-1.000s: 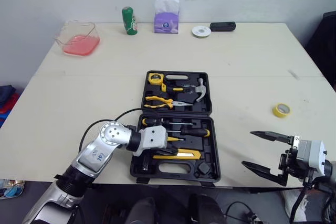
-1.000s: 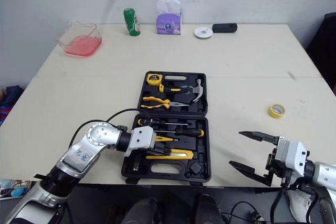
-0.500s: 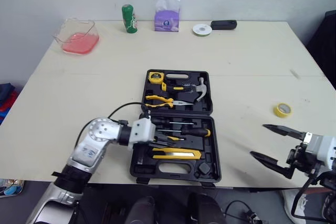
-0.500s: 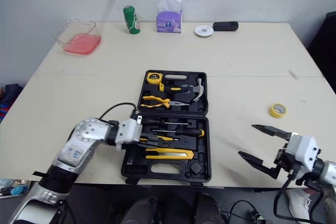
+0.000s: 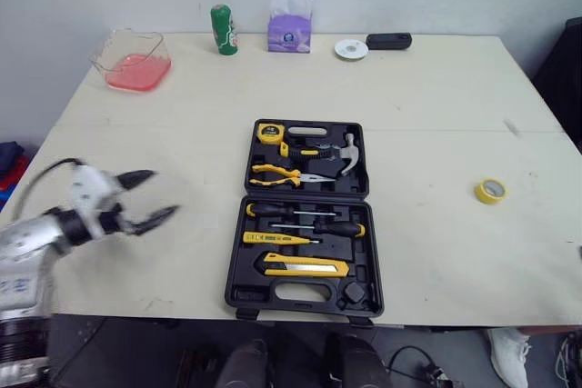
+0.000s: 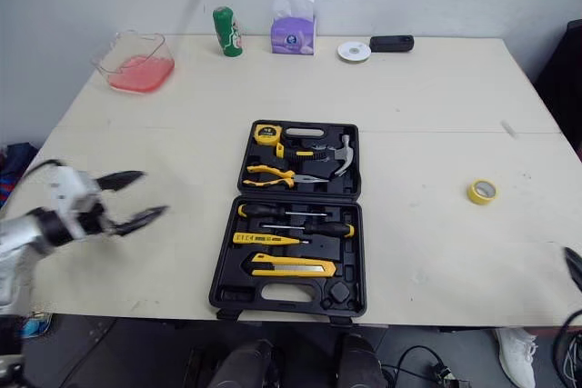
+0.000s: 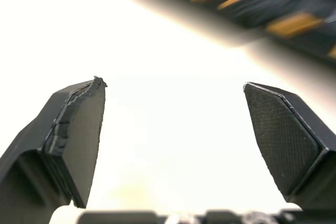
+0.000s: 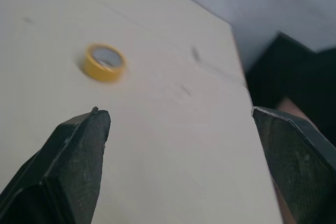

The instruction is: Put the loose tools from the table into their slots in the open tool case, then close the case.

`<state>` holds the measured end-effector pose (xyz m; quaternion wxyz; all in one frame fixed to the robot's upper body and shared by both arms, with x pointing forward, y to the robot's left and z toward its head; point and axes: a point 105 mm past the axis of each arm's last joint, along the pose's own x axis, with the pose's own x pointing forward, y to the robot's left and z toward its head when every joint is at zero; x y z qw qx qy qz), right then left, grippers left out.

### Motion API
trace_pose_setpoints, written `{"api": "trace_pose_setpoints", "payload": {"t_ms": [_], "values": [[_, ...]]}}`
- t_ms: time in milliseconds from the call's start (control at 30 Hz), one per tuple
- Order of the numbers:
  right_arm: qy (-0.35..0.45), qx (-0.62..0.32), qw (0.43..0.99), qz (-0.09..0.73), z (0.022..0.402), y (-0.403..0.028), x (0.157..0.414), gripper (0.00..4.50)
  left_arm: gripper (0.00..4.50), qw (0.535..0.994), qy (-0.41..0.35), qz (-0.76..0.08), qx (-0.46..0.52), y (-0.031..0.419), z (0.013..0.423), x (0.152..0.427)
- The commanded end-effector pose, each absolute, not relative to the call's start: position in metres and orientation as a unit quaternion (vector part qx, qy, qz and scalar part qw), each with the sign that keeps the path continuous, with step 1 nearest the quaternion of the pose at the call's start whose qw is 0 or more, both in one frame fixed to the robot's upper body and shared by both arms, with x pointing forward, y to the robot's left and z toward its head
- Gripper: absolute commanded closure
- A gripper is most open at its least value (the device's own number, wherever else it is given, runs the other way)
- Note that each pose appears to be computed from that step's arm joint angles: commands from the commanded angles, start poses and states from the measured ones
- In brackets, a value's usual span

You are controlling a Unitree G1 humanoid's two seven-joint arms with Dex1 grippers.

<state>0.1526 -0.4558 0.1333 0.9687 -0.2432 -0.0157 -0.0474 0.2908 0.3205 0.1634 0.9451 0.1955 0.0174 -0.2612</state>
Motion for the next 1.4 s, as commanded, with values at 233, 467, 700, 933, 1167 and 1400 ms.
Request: {"api": "trace_pose_setpoints", "payload": {"t_ms": [233,467,700,933,1167,1400], "values": [[-0.026,-0.235,0.960,-0.147,0.129,-0.482,0.112,0.00,0.02,0.984,0.029,-0.081,0.154,0.400,0.154,0.249],[-0.065,-0.206,0.963,-0.162,0.136,-0.482,0.128,0.00,0.02,0.988,0.030,-0.061,0.136,0.401,0.147,0.235],[-0.116,-0.176,0.970,-0.122,0.162,-0.468,0.172,0.00,0.02,0.983,-0.003,-0.111,0.144,0.371,0.167,0.251],[-0.008,-0.140,0.990,0.002,0.189,-0.434,0.227,0.00,0.02,0.958,-0.036,-0.241,0.154,0.304,0.196,0.271],[0.139,-0.235,0.935,0.225,0.218,-0.368,0.266,0.00,0.02,0.888,-0.042,-0.420,0.182,0.219,0.208,0.268],[0.250,-0.301,0.858,0.333,0.209,-0.337,0.295,0.00,0.02,0.815,-0.068,-0.558,0.141,0.152,0.226,0.255]]}}
